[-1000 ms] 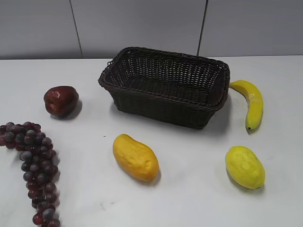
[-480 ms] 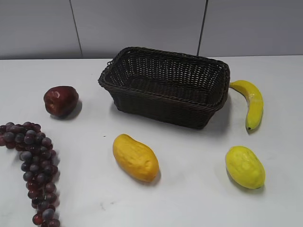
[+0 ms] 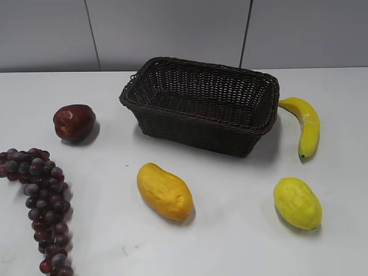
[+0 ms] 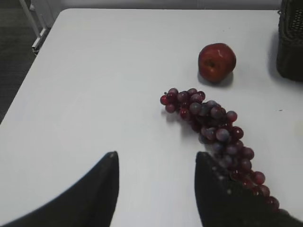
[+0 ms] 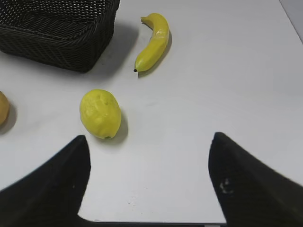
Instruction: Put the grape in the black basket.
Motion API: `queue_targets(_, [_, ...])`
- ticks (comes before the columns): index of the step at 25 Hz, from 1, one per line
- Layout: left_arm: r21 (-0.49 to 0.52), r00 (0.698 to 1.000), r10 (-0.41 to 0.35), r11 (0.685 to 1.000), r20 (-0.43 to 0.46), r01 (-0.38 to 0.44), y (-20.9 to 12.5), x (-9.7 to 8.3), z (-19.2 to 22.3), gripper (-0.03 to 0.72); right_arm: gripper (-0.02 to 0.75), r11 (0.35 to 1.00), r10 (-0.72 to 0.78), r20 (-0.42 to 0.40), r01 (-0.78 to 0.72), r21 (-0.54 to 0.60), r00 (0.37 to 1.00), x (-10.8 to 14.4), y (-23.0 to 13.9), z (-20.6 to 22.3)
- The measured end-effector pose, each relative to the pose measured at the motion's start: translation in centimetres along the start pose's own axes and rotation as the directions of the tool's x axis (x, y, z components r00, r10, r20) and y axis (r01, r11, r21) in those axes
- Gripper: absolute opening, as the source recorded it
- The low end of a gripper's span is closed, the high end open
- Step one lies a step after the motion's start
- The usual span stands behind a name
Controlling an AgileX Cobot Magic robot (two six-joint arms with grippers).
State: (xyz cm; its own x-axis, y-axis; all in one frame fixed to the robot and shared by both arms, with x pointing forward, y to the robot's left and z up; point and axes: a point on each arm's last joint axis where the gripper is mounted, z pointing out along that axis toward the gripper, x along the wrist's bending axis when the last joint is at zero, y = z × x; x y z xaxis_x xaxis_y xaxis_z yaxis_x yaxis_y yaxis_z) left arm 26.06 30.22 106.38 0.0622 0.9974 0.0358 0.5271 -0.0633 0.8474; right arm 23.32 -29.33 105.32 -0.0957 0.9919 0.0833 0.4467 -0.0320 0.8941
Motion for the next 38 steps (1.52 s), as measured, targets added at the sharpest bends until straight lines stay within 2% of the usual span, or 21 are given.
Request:
queue_targets(7, [0.138, 0.997, -0.046, 0.99, 0.055, 0.038, 4.7, -0.5, 4.2, 0.486, 0.59, 1.0, 0.0, 0.0, 0.0, 0.0, 1.0, 0.0, 0.0, 0.0])
queue_targets(11, [0.28, 0.987, -0.124, 0.956, 0.103, 0.091, 7.3, -1.2, 7.9, 0.572, 0.59, 1.0, 0.0, 0.0, 0.0, 0.0, 1.0, 0.0, 0.0, 0.0])
queue_targets(13, [0.357, 0.982, -0.157, 0.928, 0.109, 0.109, 8.1, -1.4, 10.3, 0.601, 0.59, 1.0, -0.001, 0.0, 0.001, 0.0, 1.0, 0.0, 0.0, 0.0])
queue_targets(16, [0.463, 0.979, -0.18, 0.879, 0.092, 0.118, 7.9, -1.6, 14.1, 0.614, 0.59, 1.0, -0.001, 0.0, 0.001, 0.0, 1.0, 0.0, 0.0, 0.0])
queue_targets(18, [0.541, 0.976, -0.207, 0.829, 0.067, 0.139, 7.2, -1.7, 16.6, 0.615, 0.59, 1.0, -0.001, 0.0, 0.001, 0.0, 1.0, 0.0, 0.0, 0.0])
queue_targets(21, [0.653, 0.965, -0.259, 0.736, 0.028, 0.179, 5.6, -2.0, 20.2, 0.615, 0.59, 1.0, -0.001, 0.0, 0.001, 0.0, 1.0, 0.0, 0.0, 0.0])
queue_targets(24, [0.711, 0.943, -0.332, 0.662, -0.006, 0.238, 4.2, -2.5, 22.9, 0.612, 0.59, 1.0, -0.001, 0.0, 0.001, 0.0, 1.0, 0.0, 0.0, 0.0])
queue_targets(26, [0.73, 0.929, -0.37, 0.629, -0.024, 0.27, 3.5, -2.9, 24.2, 0.609, 0.59, 1.0, 0.0, 0.0, 0.0, 0.0, 1.0, 0.0, 0.0, 0.0])
queue_targets(32, [0.765, 0.936, -0.352, 0.599, -0.012, 0.236, 1.8, -4.6, 26.4, 0.601, 0.59, 1.0, 0.0, 0.0, 0.0, 0.0, 1.0, 0.0, 0.0, 0.0])
queue_targets(38, [0.763, 0.95, -0.312, 0.618, 0.017, 0.189, 0.5, -6.4, 28.2, 0.591, 0.59, 1.0, -0.001, 0.0, 0.001, 0.0, 1.0, 0.0, 0.0, 0.0])
